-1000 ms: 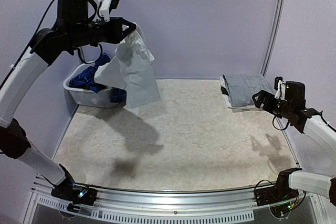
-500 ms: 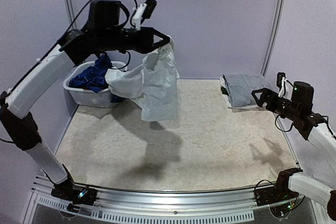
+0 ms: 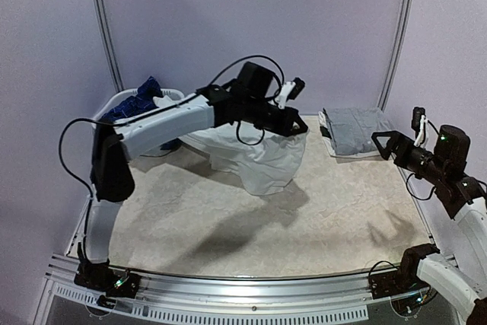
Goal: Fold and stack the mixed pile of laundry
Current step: Pick up the crumpled T-shirt from the center of the board.
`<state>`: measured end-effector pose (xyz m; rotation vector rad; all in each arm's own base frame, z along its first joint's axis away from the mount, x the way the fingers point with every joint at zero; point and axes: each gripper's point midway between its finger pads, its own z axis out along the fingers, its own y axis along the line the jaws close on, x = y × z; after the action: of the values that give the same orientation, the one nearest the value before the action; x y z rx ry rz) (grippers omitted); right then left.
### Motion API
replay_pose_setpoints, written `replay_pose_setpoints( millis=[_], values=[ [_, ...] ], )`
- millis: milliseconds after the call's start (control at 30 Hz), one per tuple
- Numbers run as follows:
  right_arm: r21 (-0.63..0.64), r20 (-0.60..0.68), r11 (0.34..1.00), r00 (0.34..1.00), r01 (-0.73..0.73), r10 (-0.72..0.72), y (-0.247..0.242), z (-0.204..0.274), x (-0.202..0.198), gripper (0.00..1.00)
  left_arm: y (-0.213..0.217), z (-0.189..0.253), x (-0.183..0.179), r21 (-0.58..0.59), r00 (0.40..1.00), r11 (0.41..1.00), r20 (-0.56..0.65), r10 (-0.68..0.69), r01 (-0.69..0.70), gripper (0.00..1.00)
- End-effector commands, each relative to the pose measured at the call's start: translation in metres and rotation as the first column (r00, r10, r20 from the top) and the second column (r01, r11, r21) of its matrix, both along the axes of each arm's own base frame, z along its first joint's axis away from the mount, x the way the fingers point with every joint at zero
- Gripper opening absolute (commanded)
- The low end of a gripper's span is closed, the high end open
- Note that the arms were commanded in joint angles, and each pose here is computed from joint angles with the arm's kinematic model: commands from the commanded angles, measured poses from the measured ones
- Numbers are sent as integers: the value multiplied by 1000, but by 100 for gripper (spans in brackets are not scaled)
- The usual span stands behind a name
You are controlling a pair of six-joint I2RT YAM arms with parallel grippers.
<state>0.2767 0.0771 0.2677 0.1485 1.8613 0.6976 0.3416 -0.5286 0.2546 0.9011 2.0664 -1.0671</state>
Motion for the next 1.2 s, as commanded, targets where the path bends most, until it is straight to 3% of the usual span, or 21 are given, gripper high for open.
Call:
replay_pose_setpoints(
  millis=[0,267,500,733,900,1167],
  values=[
    [36,-64,999,998,-26,28,5,-23,-12,99,-33,-36,-4,16,997,999,-56,-44,45,0],
    [136,-103,981,983,-139,153,39,-51,-2,99,-20,-74,43,75,997,995,-44,69,-65,4],
    [84,-197,956,936,-280,292,110,-80,13,99,13,-94,106,30,978,985,-119,170,-168,0],
    [43,-239,920,890,-389,388,172,-96,25,98,65,-83,166,-2,946,955,-138,293,-296,0],
    [-3,-242,866,841,-500,484,210,-113,45,90,81,-74,166,24,947,956,-127,294,-293,0],
    [-88,-158,844,844,-529,513,237,-139,86,86,106,-31,152,70,951,950,-33,307,-304,0]
  ],
)
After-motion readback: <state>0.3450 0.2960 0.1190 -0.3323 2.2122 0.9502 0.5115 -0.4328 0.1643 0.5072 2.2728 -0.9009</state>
